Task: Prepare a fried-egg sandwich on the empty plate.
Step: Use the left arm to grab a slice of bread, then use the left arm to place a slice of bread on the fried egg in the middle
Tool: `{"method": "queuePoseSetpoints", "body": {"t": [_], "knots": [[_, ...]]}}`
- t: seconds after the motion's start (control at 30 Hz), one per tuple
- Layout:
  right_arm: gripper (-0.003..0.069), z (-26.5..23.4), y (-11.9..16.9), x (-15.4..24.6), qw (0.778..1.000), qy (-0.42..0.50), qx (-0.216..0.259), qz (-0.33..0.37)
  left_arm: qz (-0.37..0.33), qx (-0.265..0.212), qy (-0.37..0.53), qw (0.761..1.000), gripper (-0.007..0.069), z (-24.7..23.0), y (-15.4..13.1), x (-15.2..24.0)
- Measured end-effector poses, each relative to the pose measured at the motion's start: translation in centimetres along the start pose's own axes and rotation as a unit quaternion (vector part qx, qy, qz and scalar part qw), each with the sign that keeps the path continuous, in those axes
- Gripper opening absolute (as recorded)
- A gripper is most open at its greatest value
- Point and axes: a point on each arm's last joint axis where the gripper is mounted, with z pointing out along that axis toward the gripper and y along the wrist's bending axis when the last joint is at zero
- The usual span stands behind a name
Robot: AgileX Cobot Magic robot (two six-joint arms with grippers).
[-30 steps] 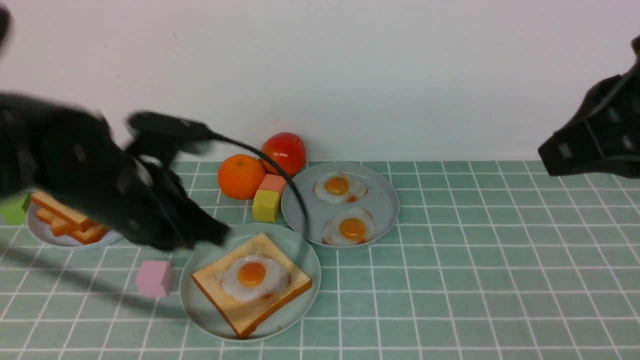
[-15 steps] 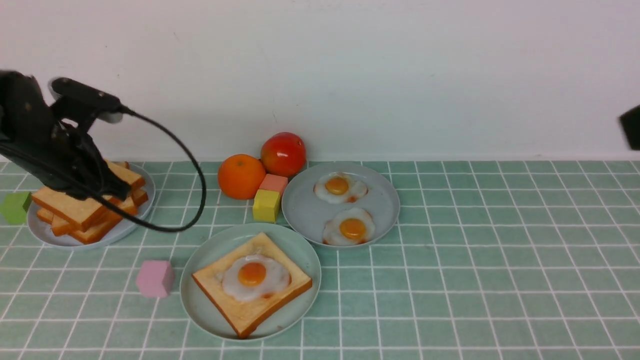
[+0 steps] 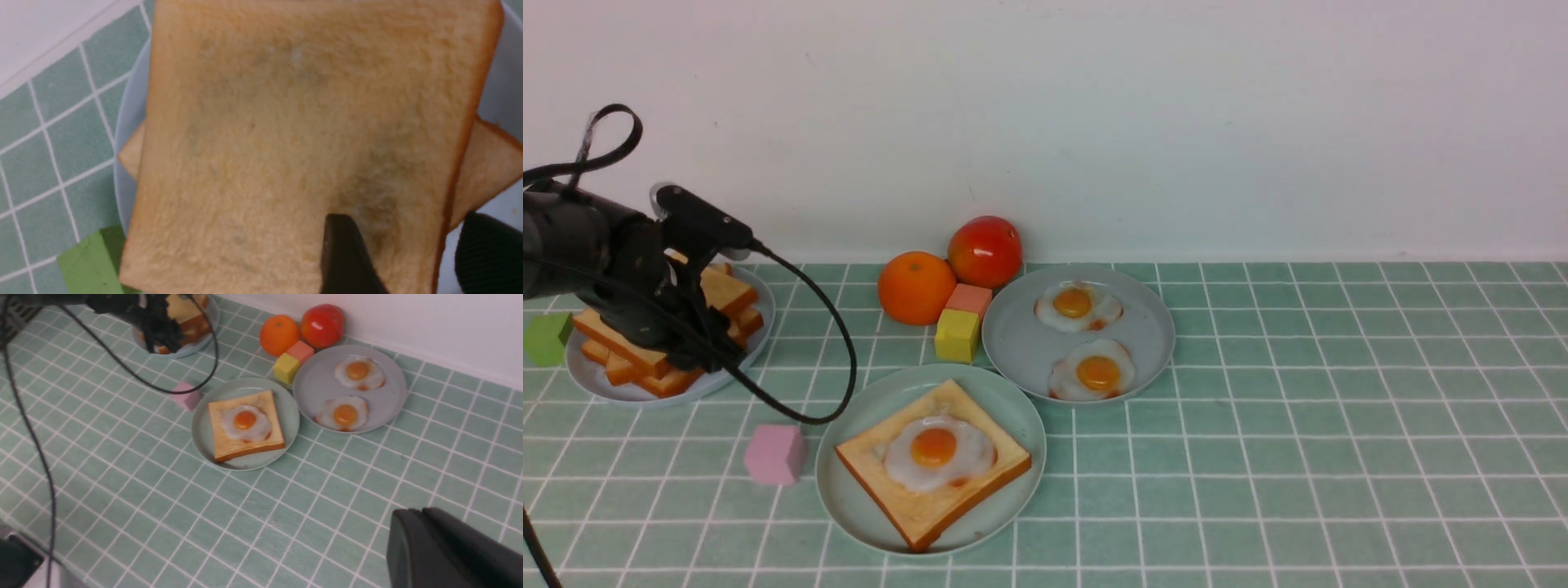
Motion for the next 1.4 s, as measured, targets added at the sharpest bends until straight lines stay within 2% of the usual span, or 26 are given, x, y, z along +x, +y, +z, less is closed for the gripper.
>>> {"method": "queuePoseSetpoints", "body": {"t": [0.07,0.2,0.27,0.63,0.87,0.97,1.07,1.27,1.37,1.4], "knots": [[0.0043,0.0,0.1,0.0,1.0,0.001,-0.004,0.001,-0.01,-0.001,0.0,1.0,0.0318,0.0,0.0,0.0],[0.0043,0.0,0.2,0.0,1.0,0.002,-0.01,0.003,-0.027,-0.004,0.005,1.0,0.0176,0.1,0.1,0.0],[0.0043,0.0,0.2,0.0,1.0,0.002,-0.01,0.003,-0.027,-0.005,0.007,1.0,0.0158,0.0,0.1,0.0],[0.0052,0.0,0.2,0.0,1.0,0.002,-0.01,0.001,-0.034,-0.011,0.017,0.999,0.0149,-1.6,0.7,-0.1],[0.0057,-0.1,0.2,0.1,1.0,0.0,-0.01,-0.023,-0.062,-0.033,-0.025,0.997,0.0108,-7.3,2.2,-1.3],[0.0057,-0.2,0.2,0.1,0.999,-0.001,-0.009,-0.032,-0.063,-0.03,-0.02,0.997,0.0108,-9.5,1.7,-1.6],[0.0059,-0.3,0.1,0.1,0.999,-0.002,-0.008,-0.035,-0.045,-0.01,-0.025,0.999,0.0108,-11.3,-0.6,-2.3],[0.0061,-0.3,0.0,0.1,0.999,-0.003,0.0,-0.047,0.096,0.084,-0.029,0.991,0.0108,-15.4,-12.6,-3.0],[0.0061,-0.3,0.0,0.1,0.999,-0.003,0.0,-0.049,0.169,0.119,-0.019,0.978,0.0108,-16.4,-17.8,-1.8],[0.0061,-0.3,0.0,0.1,0.999,-0.003,0.0,-0.049,0.183,0.122,-0.018,0.975,0.0108,-16.5,-18.6,-1.7]]}}
